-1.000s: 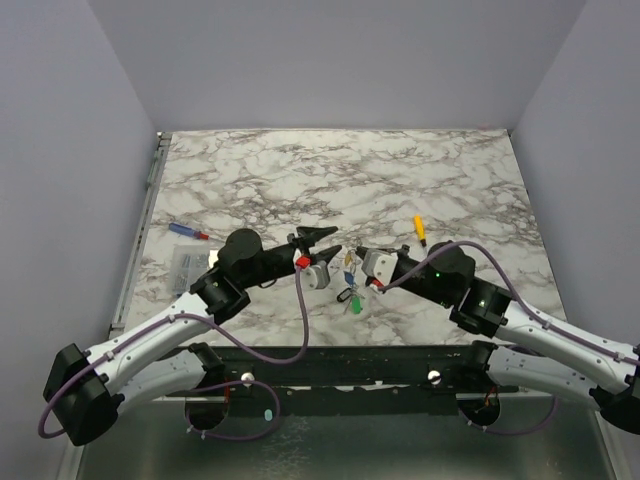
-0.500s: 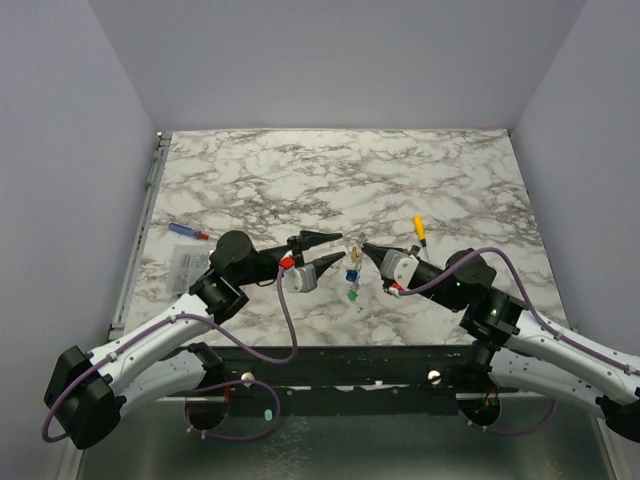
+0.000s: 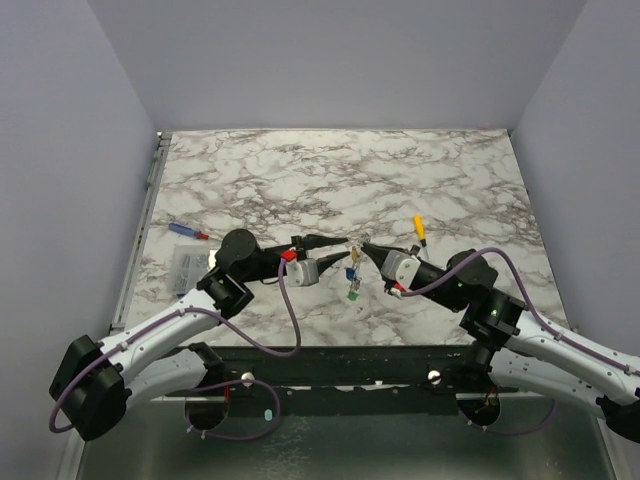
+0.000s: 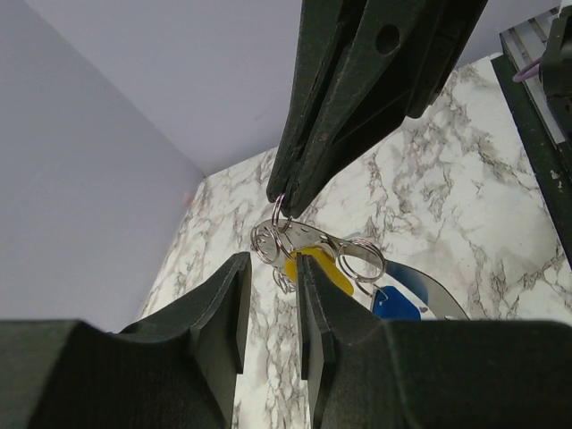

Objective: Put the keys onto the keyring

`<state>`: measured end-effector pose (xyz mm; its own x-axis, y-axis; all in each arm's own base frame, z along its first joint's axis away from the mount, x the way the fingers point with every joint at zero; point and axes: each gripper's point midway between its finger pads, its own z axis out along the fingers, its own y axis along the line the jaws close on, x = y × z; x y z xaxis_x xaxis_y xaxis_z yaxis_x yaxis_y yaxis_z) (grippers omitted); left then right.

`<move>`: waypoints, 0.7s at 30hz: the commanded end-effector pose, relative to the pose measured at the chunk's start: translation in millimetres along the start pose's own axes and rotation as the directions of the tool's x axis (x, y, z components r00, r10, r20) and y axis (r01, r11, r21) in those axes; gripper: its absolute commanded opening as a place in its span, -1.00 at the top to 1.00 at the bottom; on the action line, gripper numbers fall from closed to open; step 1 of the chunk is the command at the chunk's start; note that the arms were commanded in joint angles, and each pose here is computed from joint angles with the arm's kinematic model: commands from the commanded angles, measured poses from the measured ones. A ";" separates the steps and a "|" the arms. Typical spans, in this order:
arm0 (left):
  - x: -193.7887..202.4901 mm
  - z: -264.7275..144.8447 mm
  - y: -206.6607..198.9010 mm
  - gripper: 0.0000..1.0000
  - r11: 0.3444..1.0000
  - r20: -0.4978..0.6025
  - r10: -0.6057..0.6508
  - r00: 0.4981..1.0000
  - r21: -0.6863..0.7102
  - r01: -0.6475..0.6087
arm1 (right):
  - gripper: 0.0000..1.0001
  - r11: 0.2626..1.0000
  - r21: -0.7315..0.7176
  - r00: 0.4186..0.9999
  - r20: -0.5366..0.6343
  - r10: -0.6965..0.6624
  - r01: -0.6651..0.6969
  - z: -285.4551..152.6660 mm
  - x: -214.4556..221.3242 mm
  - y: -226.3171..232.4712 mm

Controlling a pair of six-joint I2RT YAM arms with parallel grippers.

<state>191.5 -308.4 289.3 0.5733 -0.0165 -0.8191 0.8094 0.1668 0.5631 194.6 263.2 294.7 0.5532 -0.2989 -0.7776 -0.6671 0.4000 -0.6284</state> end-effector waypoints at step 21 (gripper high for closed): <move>3.5 8.0 -7.1 0.55 0.999 0.023 -0.042 0.999 0.027 0.042 | 0.99 1.000 -0.003 0.995 0.099 0.002 -0.002 2.0 -23.1 -3.0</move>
<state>194.4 -315.2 282.1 0.5392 -0.0218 -0.8419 0.8332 0.1593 0.5295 189.5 267.1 296.5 0.5670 -0.2744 -0.7767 -0.6783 0.3795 -0.6292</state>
